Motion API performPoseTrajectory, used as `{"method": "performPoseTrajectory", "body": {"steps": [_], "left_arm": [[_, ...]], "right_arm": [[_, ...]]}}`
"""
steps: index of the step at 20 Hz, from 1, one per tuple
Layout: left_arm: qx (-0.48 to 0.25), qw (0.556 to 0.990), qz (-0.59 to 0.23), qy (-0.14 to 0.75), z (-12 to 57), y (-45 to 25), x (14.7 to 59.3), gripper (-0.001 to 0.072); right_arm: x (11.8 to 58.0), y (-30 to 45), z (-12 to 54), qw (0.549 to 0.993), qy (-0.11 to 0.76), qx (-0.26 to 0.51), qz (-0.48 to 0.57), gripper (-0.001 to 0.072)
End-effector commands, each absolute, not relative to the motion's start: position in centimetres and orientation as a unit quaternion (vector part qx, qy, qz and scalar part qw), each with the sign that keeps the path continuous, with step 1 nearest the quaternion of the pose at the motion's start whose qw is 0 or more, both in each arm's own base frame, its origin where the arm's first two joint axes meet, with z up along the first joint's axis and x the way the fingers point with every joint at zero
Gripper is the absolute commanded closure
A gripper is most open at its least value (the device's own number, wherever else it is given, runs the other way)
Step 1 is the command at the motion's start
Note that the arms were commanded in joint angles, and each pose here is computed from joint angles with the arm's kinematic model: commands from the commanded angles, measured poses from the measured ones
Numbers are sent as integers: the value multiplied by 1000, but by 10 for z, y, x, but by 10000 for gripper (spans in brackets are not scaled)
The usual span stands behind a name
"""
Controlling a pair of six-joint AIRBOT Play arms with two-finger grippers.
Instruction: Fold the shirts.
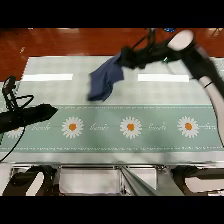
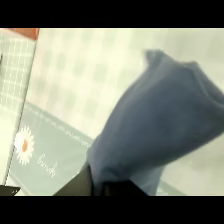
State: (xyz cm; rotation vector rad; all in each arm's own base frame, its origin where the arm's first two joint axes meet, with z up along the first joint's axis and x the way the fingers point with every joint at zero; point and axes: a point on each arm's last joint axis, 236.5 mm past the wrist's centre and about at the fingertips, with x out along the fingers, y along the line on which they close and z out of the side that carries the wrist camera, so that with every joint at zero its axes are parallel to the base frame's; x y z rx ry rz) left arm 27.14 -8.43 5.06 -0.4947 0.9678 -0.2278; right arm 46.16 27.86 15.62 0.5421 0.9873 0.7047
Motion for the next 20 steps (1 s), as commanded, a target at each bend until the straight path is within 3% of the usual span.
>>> {"method": "performPoseTrajectory", "body": {"steps": [1,6,11,14,20], "left_arm": [[-236,849,-107,461,49,-84,271,691],[-240,847,-106,462,49,-85,271,691],[-271,841,-115,454,56,-94,273,690],[-275,847,-112,441,60,-92,279,690],[-286,851,-112,426,66,-92,285,690]], "right_arm": [[477,203,209,826,445,223,264,682],[471,80,256,857,416,245,179,682],[432,-38,269,863,412,283,70,682],[405,-84,262,846,428,318,6,682],[328,-154,220,786,511,299,-177,682]]}}
